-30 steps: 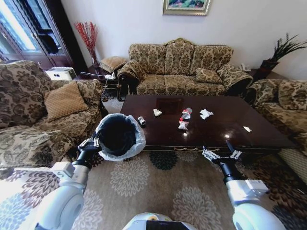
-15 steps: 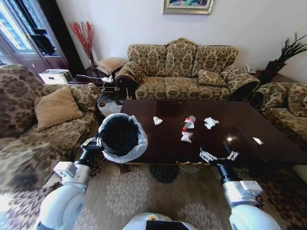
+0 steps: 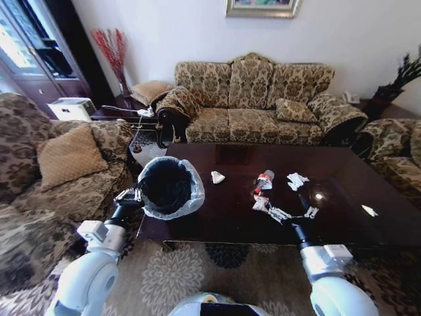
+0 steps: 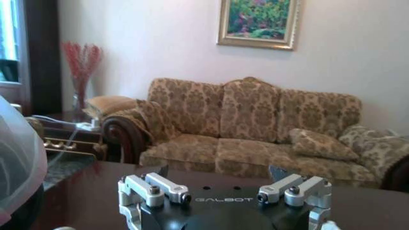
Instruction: Move to the front of the table and place the trash on the table into the trash bin.
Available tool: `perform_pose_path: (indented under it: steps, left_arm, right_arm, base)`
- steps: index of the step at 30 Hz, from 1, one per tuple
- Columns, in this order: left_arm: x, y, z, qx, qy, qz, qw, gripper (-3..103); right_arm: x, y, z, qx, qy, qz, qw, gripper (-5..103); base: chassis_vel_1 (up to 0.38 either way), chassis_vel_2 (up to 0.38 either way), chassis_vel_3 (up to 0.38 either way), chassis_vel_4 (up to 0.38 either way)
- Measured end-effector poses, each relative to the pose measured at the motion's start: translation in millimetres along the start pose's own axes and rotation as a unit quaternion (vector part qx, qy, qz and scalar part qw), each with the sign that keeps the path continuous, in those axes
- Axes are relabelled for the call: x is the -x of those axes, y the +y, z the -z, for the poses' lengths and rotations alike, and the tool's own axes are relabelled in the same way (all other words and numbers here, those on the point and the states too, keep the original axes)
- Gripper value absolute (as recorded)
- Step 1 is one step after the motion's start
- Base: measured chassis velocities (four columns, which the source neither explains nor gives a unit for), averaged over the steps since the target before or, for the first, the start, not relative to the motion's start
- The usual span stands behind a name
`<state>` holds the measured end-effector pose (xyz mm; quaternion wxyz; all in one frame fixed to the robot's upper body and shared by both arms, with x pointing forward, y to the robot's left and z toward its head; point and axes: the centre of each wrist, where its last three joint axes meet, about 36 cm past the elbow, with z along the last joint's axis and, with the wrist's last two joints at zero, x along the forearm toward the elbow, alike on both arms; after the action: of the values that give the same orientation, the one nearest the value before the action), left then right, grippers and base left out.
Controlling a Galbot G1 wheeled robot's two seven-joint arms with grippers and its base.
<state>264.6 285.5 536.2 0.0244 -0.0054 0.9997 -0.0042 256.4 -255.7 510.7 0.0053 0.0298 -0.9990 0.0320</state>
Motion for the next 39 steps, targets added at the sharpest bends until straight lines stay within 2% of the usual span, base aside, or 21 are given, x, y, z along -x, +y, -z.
perform_pose_path:
  steps: [4,7,13,16,17,20,21,24,25,29,30,34,35,39]
  left_arm:
    - [2,2.5,-3,0.007,-0.003,0.004,1.0000,2]
    - [15,6.9,-8,0.018,-0.008,-0.007,0.9998,2]
    - [18,13.7,-15,0.025,0.002,-0.006,0.9997,2]
    - [20,22.1,-20,0.039,0.004,0.026,0.9989,2]
    - [20,22.1,-20,0.039,0.004,0.026,0.9989,2]
    - [25,31.8,-17,0.046,-0.007,0.052,0.9975,2]
    - [25,31.8,-17,0.046,-0.007,0.052,0.9975,2]
    - [25,38.3,-13,0.048,-0.014,0.061,0.9969,2]
    - [25,38.3,-13,0.048,-0.014,0.061,0.9969,2]
    - [24,43.4,-11,0.045,-0.015,0.079,0.9958,2]
    - [24,43.4,-11,0.045,-0.015,0.079,0.9958,2]
    - [18,44.2,-12,0.041,-0.011,0.086,0.9954,2]
    - [18,44.2,-12,0.041,-0.011,0.086,0.9954,2]
    - [15,45.2,-10,0.044,-0.013,0.090,0.9949,2]
  right_arm:
    - [10,-3,0,0.019,-0.002,0.018,1.000,100]
    - [24,-7,-12,0.051,0.011,0.033,0.998,100]
    - [58,-17,-38,0.037,0.028,0.049,0.998,100]
    - [94,-15,-59,0.022,0.044,0.076,0.996,100]
    - [94,-15,-59,0.022,0.044,0.076,0.996,100]
    - [129,4,-62,0.020,0.042,0.111,0.993,100]
    - [129,4,-62,0.020,0.042,0.111,0.993,100]
    - [155,32,-66,0.028,0.049,0.142,0.988,100]
    - [155,32,-66,0.028,0.049,0.142,0.988,100]
    - [174,86,-85,0.051,0.086,0.183,0.978,100]
    - [174,86,-85,0.051,0.086,0.183,0.978,100]
    - [209,129,-99,0.047,0.095,0.207,0.972,100]
    - [209,129,-99,0.047,0.095,0.207,0.972,100]
    - [246,163,-109,0.046,0.099,0.217,0.970,100]
  base:
    - [0.050,-0.002,-0.012,0.036]
    - [0.000,0.000,0.000,0.000]
    - [0.000,0.000,0.000,0.000]
    - [0.000,0.000,0.000,0.000]
    - [0.000,0.000,0.000,0.000]
    - [0.000,0.000,0.000,0.000]
    - [0.000,0.000,0.000,0.000]
    - [0.000,0.000,0.000,0.000]
    - [0.000,0.000,0.000,0.000]
    - [0.000,0.000,0.000,0.000]
    - [0.000,0.000,0.000,0.000]
    - [0.000,0.000,0.000,0.000]
    - [0.000,0.000,0.000,0.000]
    - [0.000,0.000,0.000,0.000]
